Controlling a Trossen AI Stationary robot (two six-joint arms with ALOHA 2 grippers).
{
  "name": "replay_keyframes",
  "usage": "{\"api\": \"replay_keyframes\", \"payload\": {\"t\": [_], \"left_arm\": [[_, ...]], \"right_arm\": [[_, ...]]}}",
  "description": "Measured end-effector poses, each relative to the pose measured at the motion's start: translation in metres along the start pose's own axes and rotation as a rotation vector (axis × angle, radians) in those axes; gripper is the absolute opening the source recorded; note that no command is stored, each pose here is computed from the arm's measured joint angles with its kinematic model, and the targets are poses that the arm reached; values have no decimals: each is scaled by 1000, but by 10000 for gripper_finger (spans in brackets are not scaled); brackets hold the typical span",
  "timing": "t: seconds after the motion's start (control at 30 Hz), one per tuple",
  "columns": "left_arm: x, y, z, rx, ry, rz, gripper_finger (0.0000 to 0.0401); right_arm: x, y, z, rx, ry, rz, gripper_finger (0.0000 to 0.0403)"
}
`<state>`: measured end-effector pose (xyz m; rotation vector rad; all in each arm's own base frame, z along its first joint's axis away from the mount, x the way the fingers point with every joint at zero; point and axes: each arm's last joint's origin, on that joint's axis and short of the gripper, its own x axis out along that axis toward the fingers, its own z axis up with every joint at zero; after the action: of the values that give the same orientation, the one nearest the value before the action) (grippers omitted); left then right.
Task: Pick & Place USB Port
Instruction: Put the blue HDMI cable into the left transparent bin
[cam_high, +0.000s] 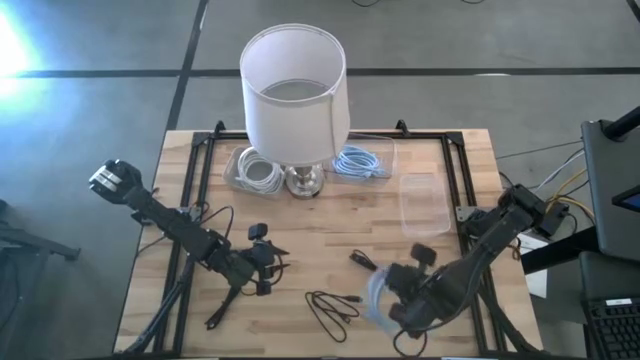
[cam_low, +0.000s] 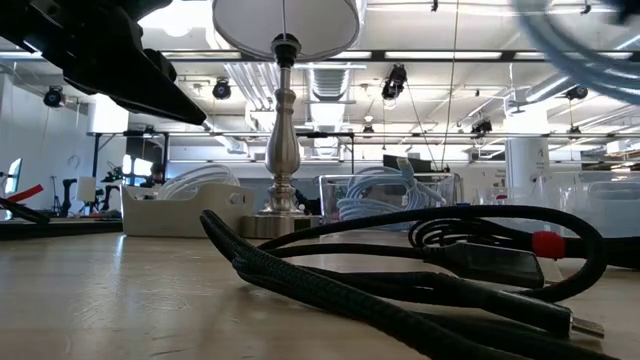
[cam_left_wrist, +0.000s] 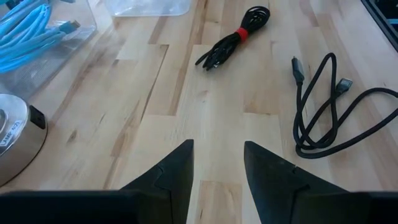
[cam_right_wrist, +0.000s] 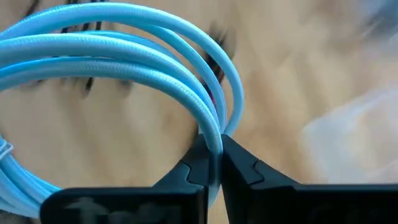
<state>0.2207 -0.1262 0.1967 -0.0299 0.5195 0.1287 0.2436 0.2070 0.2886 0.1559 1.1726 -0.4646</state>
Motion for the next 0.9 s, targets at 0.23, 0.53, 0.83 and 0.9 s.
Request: {"api": "replay_keyframes", "payload": {"t": [0.23, 0.53, 0.83, 0.9], "left_arm": [[0, 0, 0, -1, -8, 15, 145], [0, 1, 0, -1, -9, 20, 145], [0, 1, 0, -19, -11, 20, 145], [0, 1, 0, -19, -10, 19, 145]], "right_arm": [[-2, -34, 52, -103, -194, -233, 14], [29, -121, 120, -121, -40, -411, 13], [58, -222, 171, -138, 59, -435, 13], [67, -243, 182, -132, 34, -382, 13]]}}
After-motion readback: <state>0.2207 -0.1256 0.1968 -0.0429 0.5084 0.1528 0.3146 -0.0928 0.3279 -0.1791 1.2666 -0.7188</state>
